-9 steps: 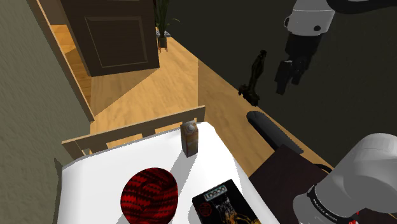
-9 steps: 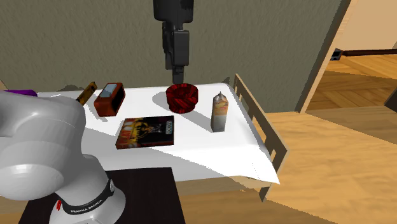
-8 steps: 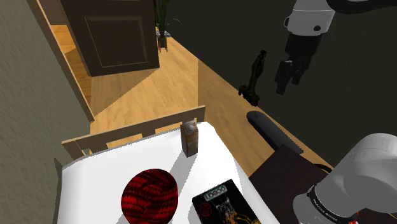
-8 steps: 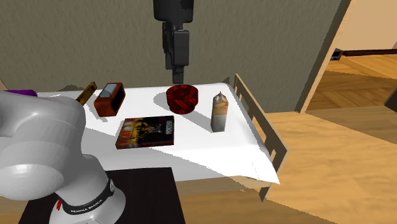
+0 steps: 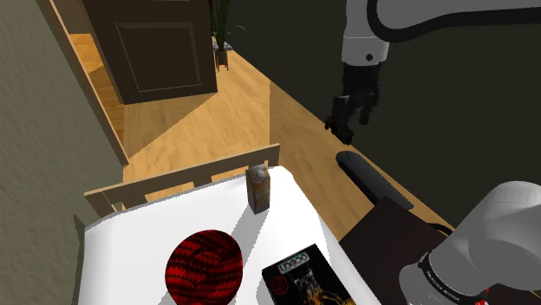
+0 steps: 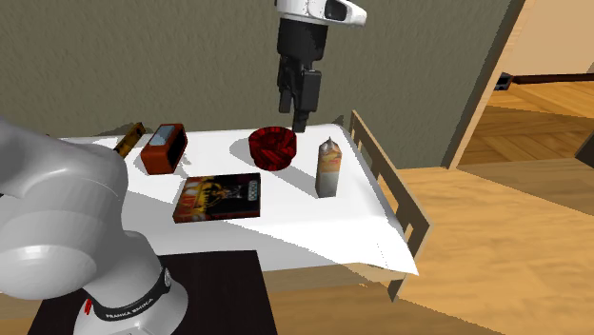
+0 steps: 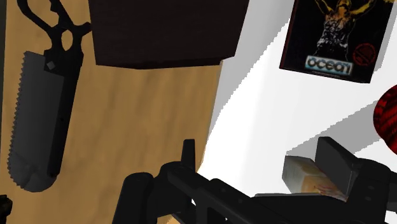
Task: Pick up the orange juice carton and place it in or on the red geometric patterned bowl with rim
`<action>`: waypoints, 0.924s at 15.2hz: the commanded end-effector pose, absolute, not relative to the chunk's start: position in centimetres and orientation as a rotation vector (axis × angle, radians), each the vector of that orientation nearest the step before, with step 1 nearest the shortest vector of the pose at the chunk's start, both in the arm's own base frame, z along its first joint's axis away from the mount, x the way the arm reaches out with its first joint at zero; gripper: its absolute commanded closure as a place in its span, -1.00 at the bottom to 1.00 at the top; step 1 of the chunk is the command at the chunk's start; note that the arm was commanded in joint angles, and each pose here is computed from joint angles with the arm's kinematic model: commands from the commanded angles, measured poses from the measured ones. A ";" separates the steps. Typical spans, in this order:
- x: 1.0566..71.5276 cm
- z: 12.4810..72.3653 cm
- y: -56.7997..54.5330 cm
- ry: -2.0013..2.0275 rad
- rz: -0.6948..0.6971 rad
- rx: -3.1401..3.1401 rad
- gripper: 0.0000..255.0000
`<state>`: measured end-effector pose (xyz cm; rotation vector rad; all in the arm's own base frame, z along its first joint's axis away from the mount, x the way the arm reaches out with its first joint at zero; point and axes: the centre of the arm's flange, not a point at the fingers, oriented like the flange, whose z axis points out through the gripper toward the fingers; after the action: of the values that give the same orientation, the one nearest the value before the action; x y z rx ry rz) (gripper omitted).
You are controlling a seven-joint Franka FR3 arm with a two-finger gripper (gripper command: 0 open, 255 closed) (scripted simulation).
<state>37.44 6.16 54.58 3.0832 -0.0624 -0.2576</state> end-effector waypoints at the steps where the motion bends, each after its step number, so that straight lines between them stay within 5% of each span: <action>1: 39.8 53.1 7.8 -0.069 -0.285 3.084 -1.00; 14: 53.1 43.2 15.9 -0.114 -0.471 3.075 -1.00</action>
<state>52.12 14.99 43.72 3.0761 -0.1092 -0.4561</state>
